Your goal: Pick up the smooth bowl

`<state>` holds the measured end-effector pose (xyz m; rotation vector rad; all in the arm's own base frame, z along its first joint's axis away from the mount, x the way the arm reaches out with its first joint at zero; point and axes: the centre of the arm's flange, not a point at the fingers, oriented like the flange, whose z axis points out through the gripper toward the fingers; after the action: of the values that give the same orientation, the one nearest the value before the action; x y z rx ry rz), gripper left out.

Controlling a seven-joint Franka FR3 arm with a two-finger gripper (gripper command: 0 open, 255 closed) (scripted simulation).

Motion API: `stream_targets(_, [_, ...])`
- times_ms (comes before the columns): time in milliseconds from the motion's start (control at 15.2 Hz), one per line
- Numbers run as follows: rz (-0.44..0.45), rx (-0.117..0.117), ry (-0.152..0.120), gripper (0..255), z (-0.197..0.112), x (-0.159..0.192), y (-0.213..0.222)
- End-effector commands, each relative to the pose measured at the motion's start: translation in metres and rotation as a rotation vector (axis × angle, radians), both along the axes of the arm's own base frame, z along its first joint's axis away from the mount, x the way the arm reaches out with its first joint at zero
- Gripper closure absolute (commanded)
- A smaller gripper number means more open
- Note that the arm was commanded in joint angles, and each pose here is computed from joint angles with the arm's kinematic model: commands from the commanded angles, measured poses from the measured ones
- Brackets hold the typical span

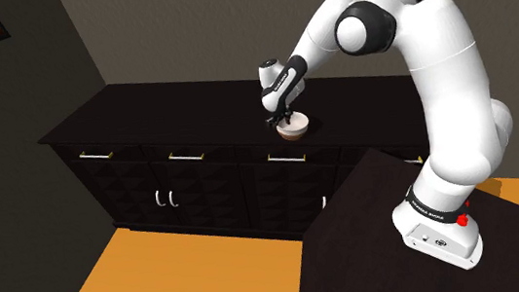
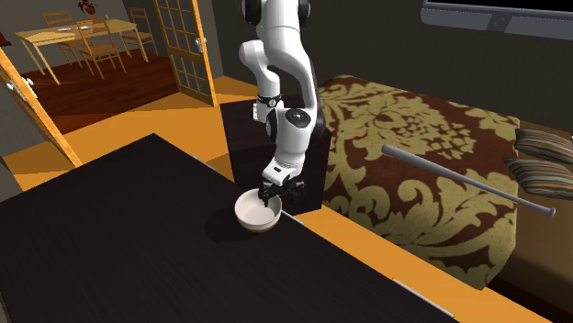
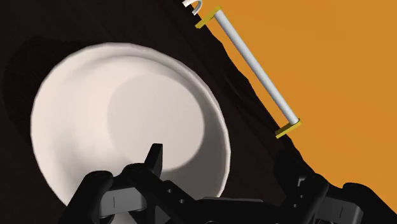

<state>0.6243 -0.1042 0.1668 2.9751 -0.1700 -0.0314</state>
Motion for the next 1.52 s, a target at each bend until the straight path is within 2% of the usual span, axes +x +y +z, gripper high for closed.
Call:
stream_targets(0, [0.0,0.0,0.0,0,-0.014,0.001,-0.001])
stream_targets(132, [0.0,0.0,0.0,0,-0.014,0.001,-0.001])
stream_targets(198, [0.0,0.0,0.0,255,-0.015,0.001,0.0])
stream_targets(792, [0.0,0.0,0.0,255,-0.014,0.001,-0.001])
stream_targets(1452, [0.0,0.0,0.0,255,0.039,0.001,-0.001])
